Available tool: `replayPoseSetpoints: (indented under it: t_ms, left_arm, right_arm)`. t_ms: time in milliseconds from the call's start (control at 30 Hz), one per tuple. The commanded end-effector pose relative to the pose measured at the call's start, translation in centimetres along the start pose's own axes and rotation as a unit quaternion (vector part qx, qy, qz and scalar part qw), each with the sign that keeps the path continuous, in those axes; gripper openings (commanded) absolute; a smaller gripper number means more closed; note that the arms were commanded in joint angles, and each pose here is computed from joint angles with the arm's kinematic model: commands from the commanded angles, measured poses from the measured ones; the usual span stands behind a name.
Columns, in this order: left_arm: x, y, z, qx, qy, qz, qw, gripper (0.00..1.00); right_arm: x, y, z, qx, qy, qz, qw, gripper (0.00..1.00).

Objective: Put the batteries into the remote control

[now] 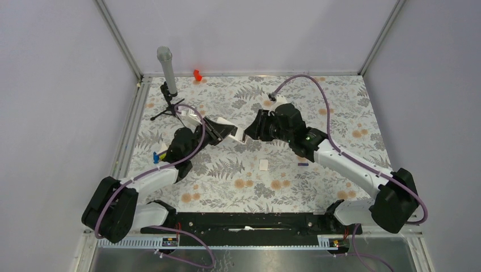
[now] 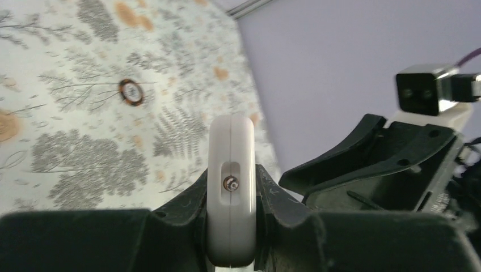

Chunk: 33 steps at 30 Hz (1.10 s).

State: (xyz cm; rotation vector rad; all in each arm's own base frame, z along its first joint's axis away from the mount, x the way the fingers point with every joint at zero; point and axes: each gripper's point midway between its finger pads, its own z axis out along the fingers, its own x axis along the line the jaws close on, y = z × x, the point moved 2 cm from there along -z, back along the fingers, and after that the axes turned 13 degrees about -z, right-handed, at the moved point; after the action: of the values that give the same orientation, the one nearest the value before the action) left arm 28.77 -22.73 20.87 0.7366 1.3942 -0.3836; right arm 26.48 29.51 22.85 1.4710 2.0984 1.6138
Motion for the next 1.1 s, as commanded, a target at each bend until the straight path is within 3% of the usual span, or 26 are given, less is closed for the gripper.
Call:
replayPoseSetpoints:
  t_ms: [0, 133, 333, 633, 733, 867, 1000, 1067]
  left_arm:
    - [1.8, -0.6, 0.4, -0.001, 0.126, 0.142, 0.982, 0.0]
    - [4.4, -2.0, 0.4, 0.022, 0.228, 0.201, 0.953, 0.0]
    - [7.0, -4.4, 1.6, 0.053, 0.345, 0.299, 0.888, 0.0]
    - [8.1, -6.1, 2.4, 0.028, 0.421, 0.402, 0.813, 0.0]
    - [7.6, -6.3, 2.6, 0.009, 0.429, 0.421, 0.799, 0.0]
    - [6.4, -6.0, 2.8, -0.013, 0.416, 0.42, 0.807, 0.0]
    - [5.2, -7.0, 3.5, 0.01, 0.377, 0.454, 0.807, 0.0]
    - [4.7, -8.1, 3.7, 0.016, 0.365, 0.498, 0.786, 0.0]
  right_arm:
    - [-3.9, -2.8, 1.6, 0.021, -0.099, 0.026, 0.995, 0.47]
    - [-5.2, -5.8, 2.8, 0.053, -0.111, 0.05, 0.991, 0.53]
    - [-7.0, -9.4, 3.0, 0.079, -0.139, 0.081, 0.984, 0.55]
    - [-8.4, -11.6, 2.1, 0.08, -0.154, 0.094, 0.98, 0.52]
    - [-8.4, -12.2, 2.0, 0.086, -0.149, 0.106, 0.979, 0.51]
    - [-8.0, -13.0, 2.5, 0.096, -0.126, 0.14, 0.977, 0.52]
    - [-8.4, -14.2, 2.8, 0.105, -0.131, 0.186, 0.968, 0.52]
    - [-9.4, -15.0, 2.5, 0.102, -0.148, 0.216, 0.96, 0.51]
